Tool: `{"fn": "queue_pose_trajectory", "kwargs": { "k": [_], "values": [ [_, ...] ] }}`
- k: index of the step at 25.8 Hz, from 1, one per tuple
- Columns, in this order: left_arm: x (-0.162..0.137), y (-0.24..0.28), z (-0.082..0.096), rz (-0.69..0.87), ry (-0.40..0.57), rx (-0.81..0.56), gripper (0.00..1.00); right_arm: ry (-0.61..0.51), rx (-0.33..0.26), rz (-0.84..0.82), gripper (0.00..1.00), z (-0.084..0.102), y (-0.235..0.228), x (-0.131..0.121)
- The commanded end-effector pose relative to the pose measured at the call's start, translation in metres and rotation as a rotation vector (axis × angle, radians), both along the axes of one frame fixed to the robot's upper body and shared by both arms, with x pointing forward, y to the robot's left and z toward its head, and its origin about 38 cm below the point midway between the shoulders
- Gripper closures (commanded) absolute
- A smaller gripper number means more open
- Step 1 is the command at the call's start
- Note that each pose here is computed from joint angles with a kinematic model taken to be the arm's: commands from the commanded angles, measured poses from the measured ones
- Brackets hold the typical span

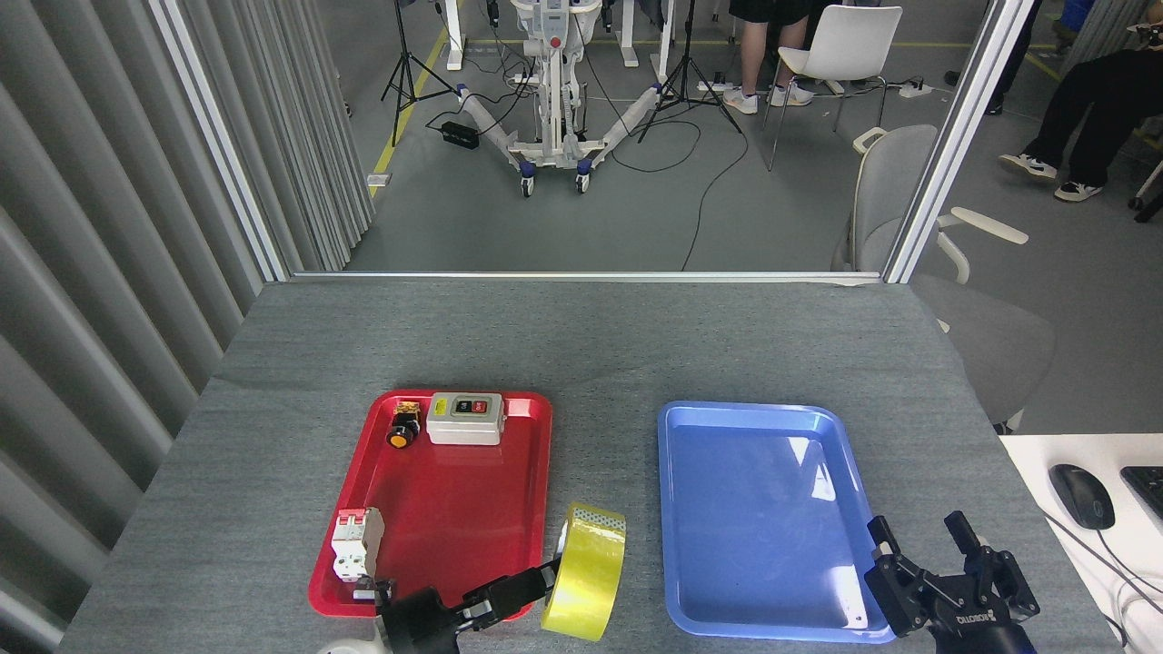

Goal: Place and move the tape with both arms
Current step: 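Bring the right gripper to the tape held by the left gripper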

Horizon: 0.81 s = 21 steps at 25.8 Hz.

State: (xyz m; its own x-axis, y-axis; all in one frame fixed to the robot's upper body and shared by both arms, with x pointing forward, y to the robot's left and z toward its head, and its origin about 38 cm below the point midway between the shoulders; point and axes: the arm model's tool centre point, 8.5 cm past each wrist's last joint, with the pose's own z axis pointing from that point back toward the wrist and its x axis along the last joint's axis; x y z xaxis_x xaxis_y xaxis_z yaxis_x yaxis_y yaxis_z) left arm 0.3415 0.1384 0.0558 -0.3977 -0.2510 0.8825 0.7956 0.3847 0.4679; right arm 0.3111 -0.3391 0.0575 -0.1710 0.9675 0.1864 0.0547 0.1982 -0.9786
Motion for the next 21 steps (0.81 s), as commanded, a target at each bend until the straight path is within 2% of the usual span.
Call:
{"fn": "queue_pose_trajectory", "kwargs": {
  "k": [1,2,5,6,7,10,13,18,21],
  "values": [
    [0.011,-0.016,0.005,0.028,0.056,-0.001,0.79,0.066,0.104,0.119,0.00,0.009,-0.006,0.002],
    [0.011,-0.021,0.005,0.027,0.055,0.004,0.79,0.085,0.157,0.149,0.00,0.011,-0.009,0.001],
    [0.009,-0.034,0.005,0.022,0.042,0.028,0.79,0.176,0.404,0.329,0.00,0.003,0.015,-0.006],
    [0.008,-0.035,0.006,0.020,0.038,0.029,0.79,0.201,0.470,0.391,0.00,0.001,0.026,-0.010],
    [0.006,-0.036,0.006,0.018,0.035,0.028,0.79,0.210,0.503,0.460,0.00,0.003,0.034,-0.011],
    [0.002,-0.046,0.006,0.002,0.040,0.035,0.80,0.253,0.485,0.686,0.00,0.002,0.064,-0.023],
    [0.004,-0.064,0.007,0.014,0.069,0.038,0.80,0.288,0.413,0.879,0.00,0.010,0.073,-0.029],
    [0.004,-0.073,0.014,0.012,0.059,0.027,0.80,0.316,0.291,1.006,0.01,0.020,0.090,-0.020],
    [0.004,-0.072,0.012,0.013,0.061,0.032,0.80,0.307,0.277,1.014,0.01,0.021,0.092,-0.018]
  ]
}}
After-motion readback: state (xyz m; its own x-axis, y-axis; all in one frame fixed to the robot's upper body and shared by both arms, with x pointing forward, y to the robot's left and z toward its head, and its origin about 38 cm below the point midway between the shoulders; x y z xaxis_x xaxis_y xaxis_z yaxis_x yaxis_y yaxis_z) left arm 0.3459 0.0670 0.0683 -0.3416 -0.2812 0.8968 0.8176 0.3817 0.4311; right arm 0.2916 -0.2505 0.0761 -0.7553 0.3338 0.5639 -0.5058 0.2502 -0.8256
